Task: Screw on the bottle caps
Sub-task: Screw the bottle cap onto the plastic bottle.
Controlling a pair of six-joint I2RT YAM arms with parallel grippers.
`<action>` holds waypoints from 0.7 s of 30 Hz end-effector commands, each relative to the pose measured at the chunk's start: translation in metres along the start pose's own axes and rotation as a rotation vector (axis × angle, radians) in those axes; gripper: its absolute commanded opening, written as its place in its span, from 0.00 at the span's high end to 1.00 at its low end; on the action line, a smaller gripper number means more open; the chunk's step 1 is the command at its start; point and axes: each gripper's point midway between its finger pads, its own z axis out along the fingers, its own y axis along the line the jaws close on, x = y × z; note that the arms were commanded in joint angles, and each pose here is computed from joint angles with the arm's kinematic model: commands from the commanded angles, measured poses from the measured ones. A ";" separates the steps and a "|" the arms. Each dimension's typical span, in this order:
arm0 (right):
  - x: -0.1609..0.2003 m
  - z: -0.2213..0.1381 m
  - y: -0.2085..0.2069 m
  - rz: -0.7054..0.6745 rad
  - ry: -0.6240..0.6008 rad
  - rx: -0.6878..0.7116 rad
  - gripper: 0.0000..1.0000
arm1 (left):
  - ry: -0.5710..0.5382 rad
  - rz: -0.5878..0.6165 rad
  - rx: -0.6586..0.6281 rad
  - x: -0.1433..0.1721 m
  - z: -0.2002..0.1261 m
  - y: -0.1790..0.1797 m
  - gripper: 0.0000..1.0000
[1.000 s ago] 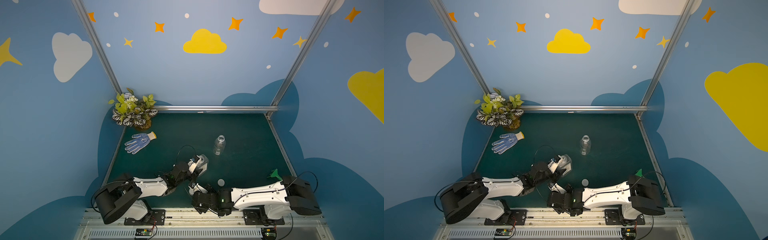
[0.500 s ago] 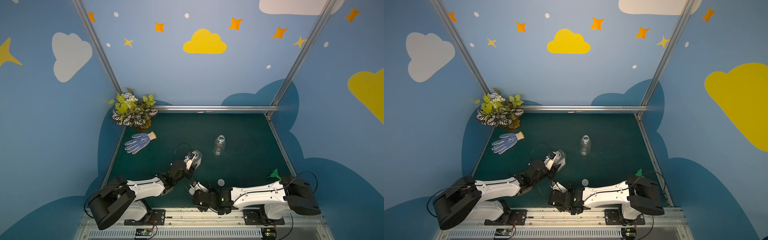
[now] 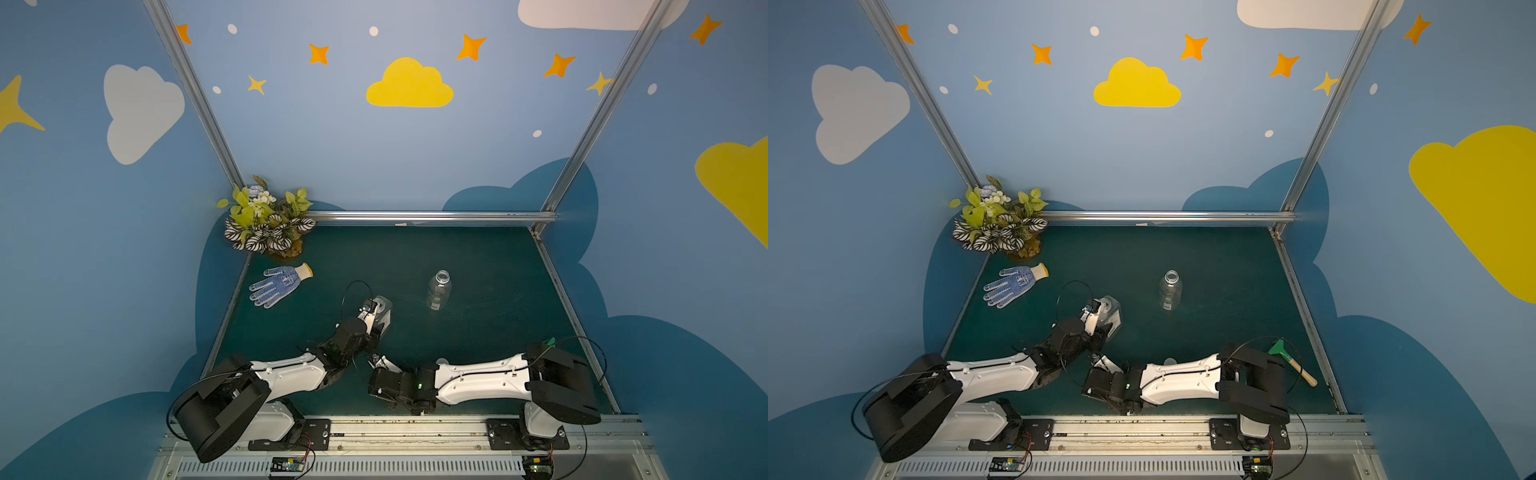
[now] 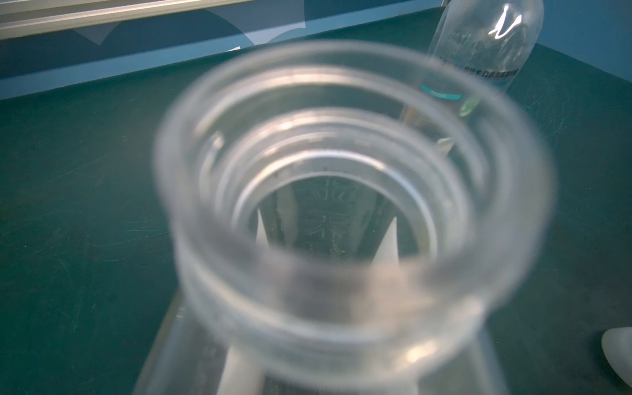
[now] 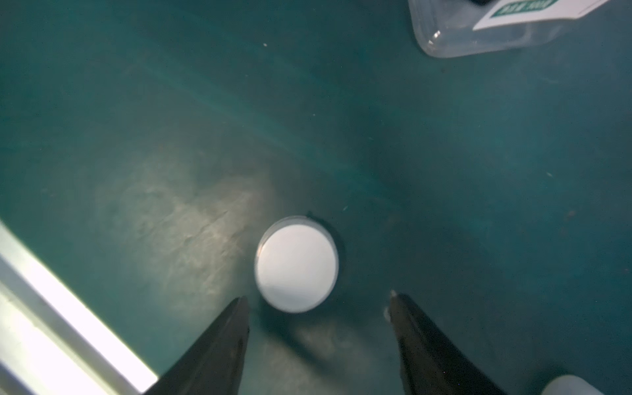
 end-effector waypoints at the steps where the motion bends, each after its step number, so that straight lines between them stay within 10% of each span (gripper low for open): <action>1: -0.001 0.004 0.000 -0.005 0.032 0.000 0.34 | 0.007 -0.018 -0.015 0.004 -0.002 0.005 0.66; 21: 0.001 0.018 0.009 -0.062 0.088 0.006 0.46 | 0.026 -0.027 -0.008 0.011 0.004 0.004 0.65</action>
